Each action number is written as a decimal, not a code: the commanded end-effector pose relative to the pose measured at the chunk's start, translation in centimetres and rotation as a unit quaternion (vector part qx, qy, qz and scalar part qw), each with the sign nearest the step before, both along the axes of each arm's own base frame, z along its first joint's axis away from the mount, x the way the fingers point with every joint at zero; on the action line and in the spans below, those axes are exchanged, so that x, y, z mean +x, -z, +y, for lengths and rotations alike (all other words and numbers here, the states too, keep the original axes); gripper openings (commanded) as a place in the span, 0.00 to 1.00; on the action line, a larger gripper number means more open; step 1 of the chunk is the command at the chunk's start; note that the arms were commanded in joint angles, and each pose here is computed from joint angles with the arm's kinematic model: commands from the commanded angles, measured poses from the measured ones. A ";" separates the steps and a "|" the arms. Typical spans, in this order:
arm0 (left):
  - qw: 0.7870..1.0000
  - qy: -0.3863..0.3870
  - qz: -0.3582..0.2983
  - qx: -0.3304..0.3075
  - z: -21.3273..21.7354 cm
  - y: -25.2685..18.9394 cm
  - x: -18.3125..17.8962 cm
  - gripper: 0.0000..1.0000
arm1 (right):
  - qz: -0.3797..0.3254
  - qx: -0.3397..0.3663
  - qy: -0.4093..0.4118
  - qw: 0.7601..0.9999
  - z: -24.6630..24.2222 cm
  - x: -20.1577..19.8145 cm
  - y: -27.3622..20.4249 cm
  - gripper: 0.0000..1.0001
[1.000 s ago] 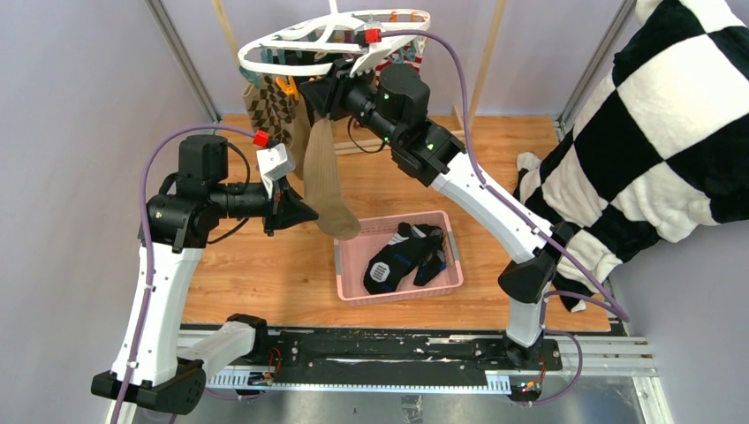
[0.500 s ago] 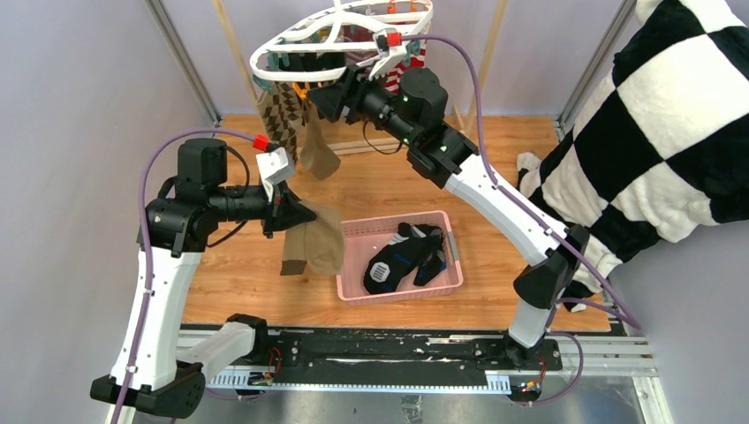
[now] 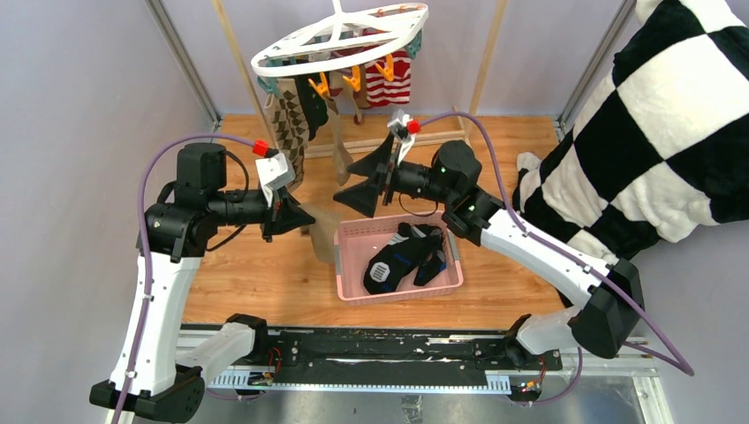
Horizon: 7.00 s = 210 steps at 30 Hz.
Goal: Remove the socks clipped to the hanger
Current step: Place the sock in the bin, then remove the sock from the hanger.
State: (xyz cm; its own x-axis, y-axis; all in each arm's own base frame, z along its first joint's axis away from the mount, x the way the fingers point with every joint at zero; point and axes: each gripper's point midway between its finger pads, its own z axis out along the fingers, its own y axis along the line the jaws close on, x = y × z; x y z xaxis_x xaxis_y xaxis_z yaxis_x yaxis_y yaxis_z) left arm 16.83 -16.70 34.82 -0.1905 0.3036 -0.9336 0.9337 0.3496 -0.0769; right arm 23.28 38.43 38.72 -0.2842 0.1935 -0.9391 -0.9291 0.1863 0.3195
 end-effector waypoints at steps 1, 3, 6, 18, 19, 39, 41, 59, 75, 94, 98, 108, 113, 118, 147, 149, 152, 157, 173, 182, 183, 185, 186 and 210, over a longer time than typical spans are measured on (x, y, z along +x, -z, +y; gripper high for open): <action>1.000 0.015 -0.006 -0.007 -0.3 -0.2 -0.6 0.00 | -0.118 0.044 -0.100 0.987 -0.6 -4.2 -2.1 1.00; 1.000 0.016 -0.007 -0.008 -0.4 -0.4 -0.6 0.00 | -0.127 0.042 -0.125 0.983 -0.2 -4.8 -1.8 1.00; 1.000 0.014 -0.007 -0.007 -0.3 -0.4 -0.6 0.00 | -0.135 0.040 -0.169 0.976 0.7 -6.0 -1.5 1.00; 1.000 0.012 -0.008 -0.005 -0.3 -0.4 -0.3 0.00 | -0.146 0.001 -0.189 0.971 3.3 -7.7 1.1 0.84; 1.000 0.012 -0.008 -0.004 -0.3 -0.4 -0.3 0.00 | -0.146 0.001 -0.182 0.972 3.2 -7.5 1.1 0.73; 0.994 -0.094 -0.019 0.045 2.1 -0.4 2.2 1.00 | 0.111 -0.116 -0.047 0.986 -1.3 -4.3 15.4 0.00; 0.994 -0.101 -0.019 0.048 2.3 -0.4 2.4 1.00 | 0.157 -0.136 0.000 0.978 -2.6 -3.1 18.5 0.00; 0.989 -0.134 -0.011 0.068 3.2 0.5 3.2 1.00 | 0.182 -0.274 0.372 0.868 -16.3 4.0 25.7 0.54; 0.979 -0.190 -0.009 0.075 5.6 0.7 4.9 1.00 | 0.261 -0.260 0.259 0.893 -11.6 1.6 31.1 0.43; 0.959 -0.279 0.046 0.004 11.2 0.5 8.4 1.00 | -0.131 -0.123 0.385 0.905 4.6 9.1 4.2 0.93; 0.959 -0.278 0.046 0.000 11.3 0.6 8.3 1.00 | -0.161 -0.107 0.406 0.893 8.2 10.0 3.4 0.93; 0.958 -0.285 0.036 0.013 11.8 0.5 7.8 1.00 | -0.205 -0.107 0.504 0.832 9.4 14.7 1.7 0.86; 0.959 -0.282 0.032 0.014 11.8 0.3 7.7 0.97 | -0.213 -0.082 0.493 0.840 8.3 14.6 0.7 0.27; 0.962 -0.271 0.033 0.012 11.5 0.4 7.5 0.92 | -0.235 -0.062 0.427 0.871 8.6 12.5 -0.6 0.00; 0.995 -0.033 0.053 -0.077 2.6 -2.1 4.2 0.87 | 0.023 0.088 -0.107 0.990 2.4 -4.1 -4.3 0.00; 0.995 -0.013 0.056 -0.086 2.0 -2.4 3.8 0.88 | 0.029 0.090 -0.115 0.989 2.3 -4.5 -4.6 0.00; 0.994 0.016 0.056 -0.090 1.1 -2.6 3.3 0.90 | 0.039 0.091 -0.123 0.987 2.2 -4.7 -4.8 0.00; 0.992 0.055 0.062 -0.098 -0.2 -3.1 2.9 0.92 | 0.059 0.096 -0.134 0.985 2.1 -4.8 -5.1 0.00; 0.985 0.095 0.091 -0.107 -2.0 -3.3 3.6 0.55 | 0.104 0.095 -0.168 0.976 2.8 -4.6 -4.9 0.04; 0.991 0.075 0.077 -0.083 -1.5 -2.4 3.0 0.00 | 0.090 0.081 -0.034 0.992 2.1 -0.7 -4.6 0.40; 0.991 0.072 0.076 -0.082 -1.4 -2.3 3.0 0.00 | 0.085 0.083 -0.020 0.993 1.9 -0.3 -4.9 0.45; 0.992 0.068 0.075 -0.078 -1.3 -2.1 2.9 0.00 | 0.075 0.081 0.010 0.994 1.7 0.7 -5.5 0.51; 0.992 0.067 0.074 -0.076 -1.3 -2.1 2.9 0.00 | 0.072 0.076 0.028 0.994 1.5 1.3 -5.7 0.55; 0.996 0.044 0.057 -0.046 -1.1 -2.0 3.1 0.00 | -0.052 0.015 0.288 0.956 3.3 10.8 -11.9 0.83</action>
